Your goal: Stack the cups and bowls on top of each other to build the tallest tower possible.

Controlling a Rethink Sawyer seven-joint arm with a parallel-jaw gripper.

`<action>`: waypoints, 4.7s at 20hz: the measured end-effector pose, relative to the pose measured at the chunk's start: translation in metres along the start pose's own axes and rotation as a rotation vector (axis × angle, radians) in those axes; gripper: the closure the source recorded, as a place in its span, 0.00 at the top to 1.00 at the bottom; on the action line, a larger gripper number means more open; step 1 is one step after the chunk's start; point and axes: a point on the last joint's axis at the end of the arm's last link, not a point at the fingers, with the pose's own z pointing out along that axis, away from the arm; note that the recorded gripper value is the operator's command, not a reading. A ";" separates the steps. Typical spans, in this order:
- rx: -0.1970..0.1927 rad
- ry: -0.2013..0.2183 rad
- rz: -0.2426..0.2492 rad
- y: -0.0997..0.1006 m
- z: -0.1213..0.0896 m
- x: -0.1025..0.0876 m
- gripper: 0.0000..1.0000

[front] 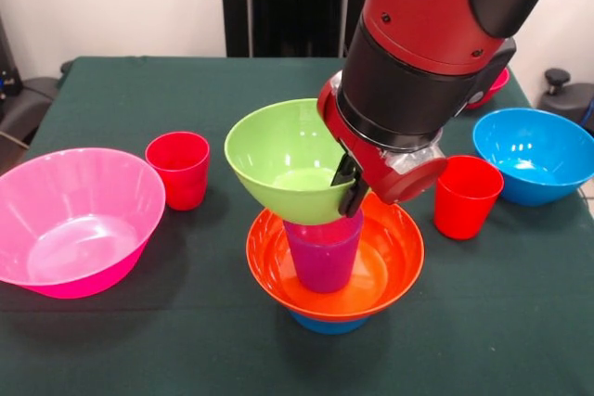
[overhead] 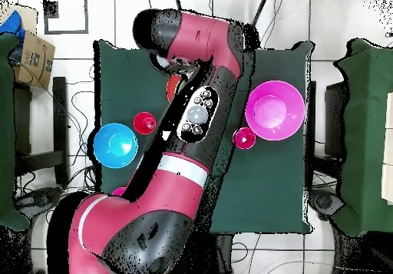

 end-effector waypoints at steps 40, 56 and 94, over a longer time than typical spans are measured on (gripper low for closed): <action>-0.033 -0.004 -0.040 0.017 -0.013 0.014 0.00; -0.026 -0.043 -0.060 0.017 -0.008 0.022 0.00; -0.041 -0.064 -0.055 0.016 -0.005 0.018 0.00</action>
